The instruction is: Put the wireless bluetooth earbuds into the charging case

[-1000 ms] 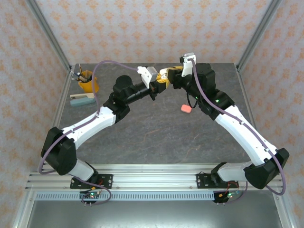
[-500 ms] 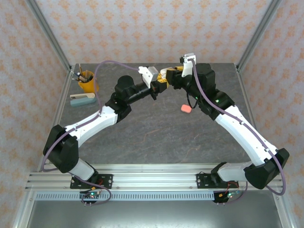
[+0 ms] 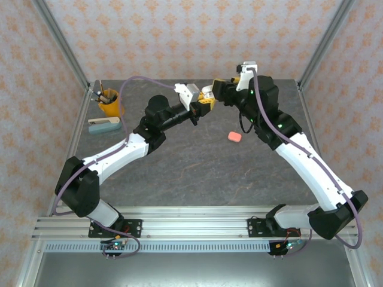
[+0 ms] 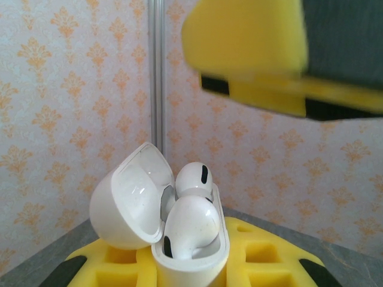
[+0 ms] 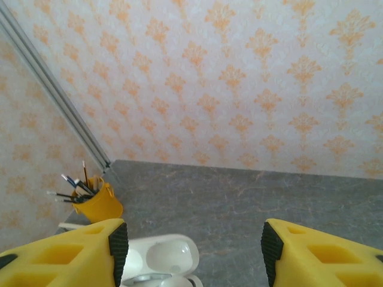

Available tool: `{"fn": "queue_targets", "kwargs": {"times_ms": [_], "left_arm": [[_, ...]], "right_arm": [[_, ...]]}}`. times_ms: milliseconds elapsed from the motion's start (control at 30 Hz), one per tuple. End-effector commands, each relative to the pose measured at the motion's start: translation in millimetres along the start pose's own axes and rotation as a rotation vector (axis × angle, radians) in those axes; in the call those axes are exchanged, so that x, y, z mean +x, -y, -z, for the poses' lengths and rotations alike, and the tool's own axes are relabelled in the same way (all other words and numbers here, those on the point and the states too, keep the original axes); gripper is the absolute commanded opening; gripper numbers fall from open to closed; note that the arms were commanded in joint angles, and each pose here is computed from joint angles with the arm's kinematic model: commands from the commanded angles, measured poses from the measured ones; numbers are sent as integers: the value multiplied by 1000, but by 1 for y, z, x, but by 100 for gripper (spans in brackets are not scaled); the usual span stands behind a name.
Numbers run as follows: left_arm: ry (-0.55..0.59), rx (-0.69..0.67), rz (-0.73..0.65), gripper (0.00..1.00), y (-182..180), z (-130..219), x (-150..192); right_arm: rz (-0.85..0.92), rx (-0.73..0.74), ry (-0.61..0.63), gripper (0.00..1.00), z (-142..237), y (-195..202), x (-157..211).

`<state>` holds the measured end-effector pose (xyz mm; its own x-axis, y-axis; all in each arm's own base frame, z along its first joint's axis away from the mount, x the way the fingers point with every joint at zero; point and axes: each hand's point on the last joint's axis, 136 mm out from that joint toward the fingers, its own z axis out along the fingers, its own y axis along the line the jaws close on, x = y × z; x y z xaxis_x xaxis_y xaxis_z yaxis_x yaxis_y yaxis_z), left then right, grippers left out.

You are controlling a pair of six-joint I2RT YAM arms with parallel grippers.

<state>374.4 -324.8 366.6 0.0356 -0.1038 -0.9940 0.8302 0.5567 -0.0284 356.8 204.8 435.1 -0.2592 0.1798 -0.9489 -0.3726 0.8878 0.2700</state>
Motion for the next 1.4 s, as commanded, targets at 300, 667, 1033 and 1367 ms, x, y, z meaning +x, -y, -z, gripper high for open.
{"fn": "queue_targets", "kwargs": {"times_ms": [300,667,1033,1367], "left_arm": [[-95,53,-68,0,15,11,27],[-149,57,-84,0,18,21,41],[-119,-57,-22,0,-14,18,46],[-286,-71,197,0,-19,10,97]], "right_arm": [[6,112,-377,60,-38,8,27],[14,119,-665,51,-71,12,102],[-55,107,-645,46,-25,15,110],[-268,462,-523,49,-16,104,119]]}}
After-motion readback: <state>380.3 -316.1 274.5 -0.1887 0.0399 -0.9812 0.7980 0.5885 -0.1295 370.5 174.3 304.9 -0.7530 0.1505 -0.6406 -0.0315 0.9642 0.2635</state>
